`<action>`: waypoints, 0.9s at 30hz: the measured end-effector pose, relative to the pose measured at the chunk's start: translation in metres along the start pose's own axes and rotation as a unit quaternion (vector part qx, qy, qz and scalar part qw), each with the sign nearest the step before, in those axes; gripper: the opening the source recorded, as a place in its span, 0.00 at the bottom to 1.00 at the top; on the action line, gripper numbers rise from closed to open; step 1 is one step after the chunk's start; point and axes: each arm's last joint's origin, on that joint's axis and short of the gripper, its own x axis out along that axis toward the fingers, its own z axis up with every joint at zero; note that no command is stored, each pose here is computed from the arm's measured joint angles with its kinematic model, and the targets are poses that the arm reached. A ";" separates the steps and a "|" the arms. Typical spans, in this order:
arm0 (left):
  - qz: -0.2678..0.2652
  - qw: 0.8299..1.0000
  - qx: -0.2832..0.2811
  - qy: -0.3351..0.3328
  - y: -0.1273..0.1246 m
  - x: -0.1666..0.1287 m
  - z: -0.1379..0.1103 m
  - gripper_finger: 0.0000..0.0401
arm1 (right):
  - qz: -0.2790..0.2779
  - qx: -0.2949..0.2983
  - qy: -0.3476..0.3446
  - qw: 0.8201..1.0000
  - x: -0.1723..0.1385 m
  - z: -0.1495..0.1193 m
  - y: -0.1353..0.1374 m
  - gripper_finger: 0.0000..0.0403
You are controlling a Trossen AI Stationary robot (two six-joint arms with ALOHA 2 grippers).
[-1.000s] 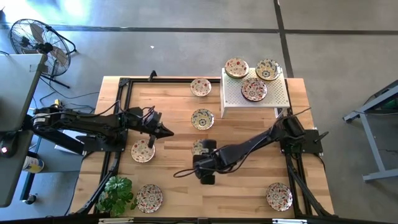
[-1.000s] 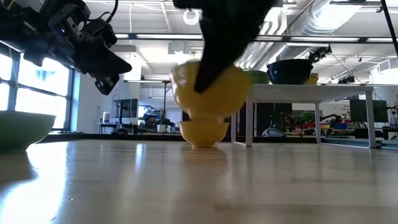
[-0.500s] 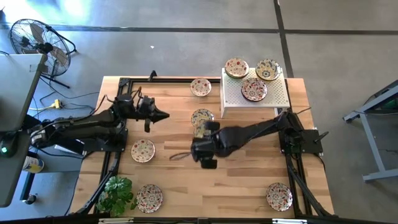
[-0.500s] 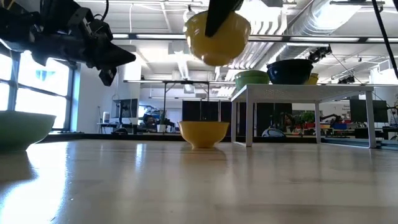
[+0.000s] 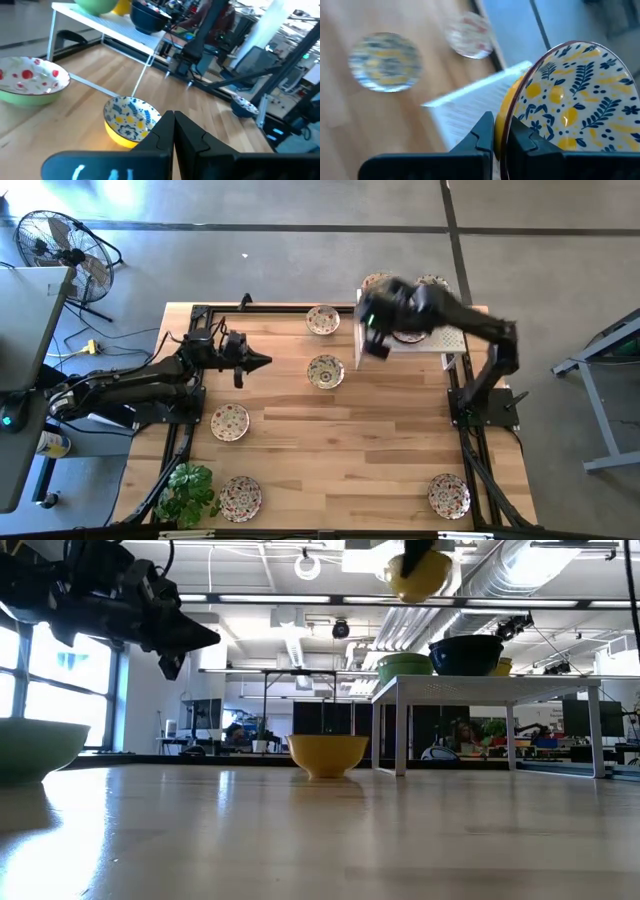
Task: Pick & Place Mini bowls
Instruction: Stack the yellow patterned bowl on top of the yellow patterned bowl on the shelf
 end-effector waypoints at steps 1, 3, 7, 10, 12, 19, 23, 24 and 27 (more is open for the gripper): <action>0.003 1.000 0.000 -0.002 0.000 0.000 0.000 0.00 | -0.004 0.014 0.007 1.000 0.003 -0.004 -0.015 0.03; 0.012 1.000 0.000 -0.005 0.001 0.000 0.000 0.00 | -0.016 0.045 0.029 0.998 0.012 -0.013 -0.044 0.03; 0.024 1.000 0.000 -0.009 0.001 0.000 0.001 0.00 | -0.030 0.085 0.083 0.993 0.033 -0.037 -0.088 0.04; 0.038 0.999 0.000 -0.014 0.002 0.000 0.001 0.00 | -0.026 0.092 0.129 0.987 0.053 -0.055 -0.105 0.04; 0.046 0.999 0.000 -0.017 0.003 0.000 0.001 0.00 | -0.030 0.093 0.152 0.984 0.068 -0.065 -0.110 0.04; 0.057 0.998 0.001 -0.020 0.003 0.000 0.001 0.00 | -0.024 0.127 0.176 0.976 0.098 -0.096 -0.121 0.04; 0.058 0.998 0.001 -0.020 0.003 0.000 0.001 0.00 | -0.028 0.134 0.188 0.972 0.107 -0.104 -0.124 0.04; 0.058 0.998 0.001 -0.020 0.003 0.000 0.001 0.00 | -0.029 0.136 0.190 0.972 0.109 -0.106 -0.125 0.04; 0.058 0.998 0.001 -0.020 0.003 0.000 0.001 0.00 | -0.027 0.139 0.192 0.971 0.113 -0.109 -0.129 0.04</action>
